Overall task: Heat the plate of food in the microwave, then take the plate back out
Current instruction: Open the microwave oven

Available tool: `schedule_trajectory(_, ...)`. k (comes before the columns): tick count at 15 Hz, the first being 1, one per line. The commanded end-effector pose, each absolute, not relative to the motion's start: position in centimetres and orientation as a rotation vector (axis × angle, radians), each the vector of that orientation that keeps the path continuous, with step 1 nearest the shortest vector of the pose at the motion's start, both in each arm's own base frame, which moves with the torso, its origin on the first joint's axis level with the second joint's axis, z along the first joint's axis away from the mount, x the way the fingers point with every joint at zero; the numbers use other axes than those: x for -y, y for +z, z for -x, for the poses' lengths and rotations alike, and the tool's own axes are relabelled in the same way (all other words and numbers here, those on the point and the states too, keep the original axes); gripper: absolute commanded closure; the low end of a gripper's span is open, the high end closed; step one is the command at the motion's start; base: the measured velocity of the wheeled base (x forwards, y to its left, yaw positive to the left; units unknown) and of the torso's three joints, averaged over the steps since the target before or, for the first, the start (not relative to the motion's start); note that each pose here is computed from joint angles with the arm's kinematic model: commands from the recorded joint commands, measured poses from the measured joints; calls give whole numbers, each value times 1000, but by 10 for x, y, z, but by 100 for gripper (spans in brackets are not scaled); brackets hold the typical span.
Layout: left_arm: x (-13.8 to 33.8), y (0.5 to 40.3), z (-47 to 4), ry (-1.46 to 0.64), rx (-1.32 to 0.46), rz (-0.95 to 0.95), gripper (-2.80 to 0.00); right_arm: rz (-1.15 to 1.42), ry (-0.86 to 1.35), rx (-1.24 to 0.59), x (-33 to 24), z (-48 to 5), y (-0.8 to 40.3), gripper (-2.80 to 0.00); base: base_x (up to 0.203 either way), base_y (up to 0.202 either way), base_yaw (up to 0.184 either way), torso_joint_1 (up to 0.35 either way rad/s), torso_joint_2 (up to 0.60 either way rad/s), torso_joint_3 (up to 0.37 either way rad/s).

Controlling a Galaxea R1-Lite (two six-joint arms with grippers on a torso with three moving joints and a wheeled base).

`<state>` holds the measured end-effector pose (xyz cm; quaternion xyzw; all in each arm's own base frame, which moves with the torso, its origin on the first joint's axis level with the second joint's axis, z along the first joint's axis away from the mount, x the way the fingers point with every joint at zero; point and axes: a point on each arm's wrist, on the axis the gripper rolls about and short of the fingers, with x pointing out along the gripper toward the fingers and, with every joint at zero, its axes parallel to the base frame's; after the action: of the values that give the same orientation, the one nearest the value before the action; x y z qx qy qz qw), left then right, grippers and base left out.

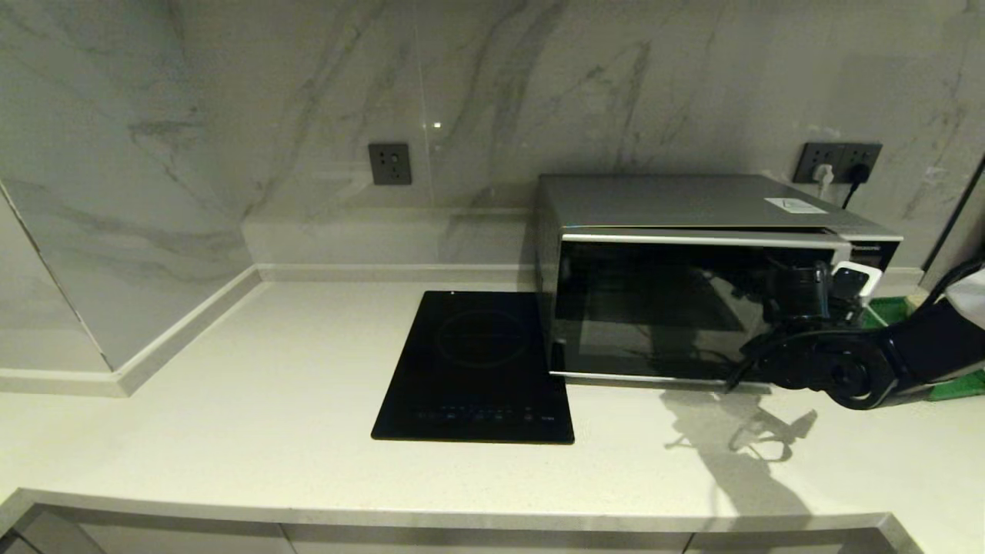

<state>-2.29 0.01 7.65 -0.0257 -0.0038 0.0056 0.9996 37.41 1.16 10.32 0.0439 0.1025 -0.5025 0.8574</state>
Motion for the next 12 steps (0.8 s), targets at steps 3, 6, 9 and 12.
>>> schedule_trajectory(3,0,77,23,12,9,52,0,-105,-1045,-204,-12,-356,107,-280,0,0,0,0,0,0)
schedule_trajectory(6,0,77,23,11,8,52,0,-99,-923,-252,-32,-344,104,-280,0,0,0,0,0,0)
schedule_trajectory(9,0,77,23,12,8,52,0,-113,-717,-248,-73,-314,125,-280,0,0,0,0,0,0)
schedule_trajectory(12,0,77,23,12,8,52,0,-122,-516,-191,-103,-265,165,-280,0,0,0,0,0,0)
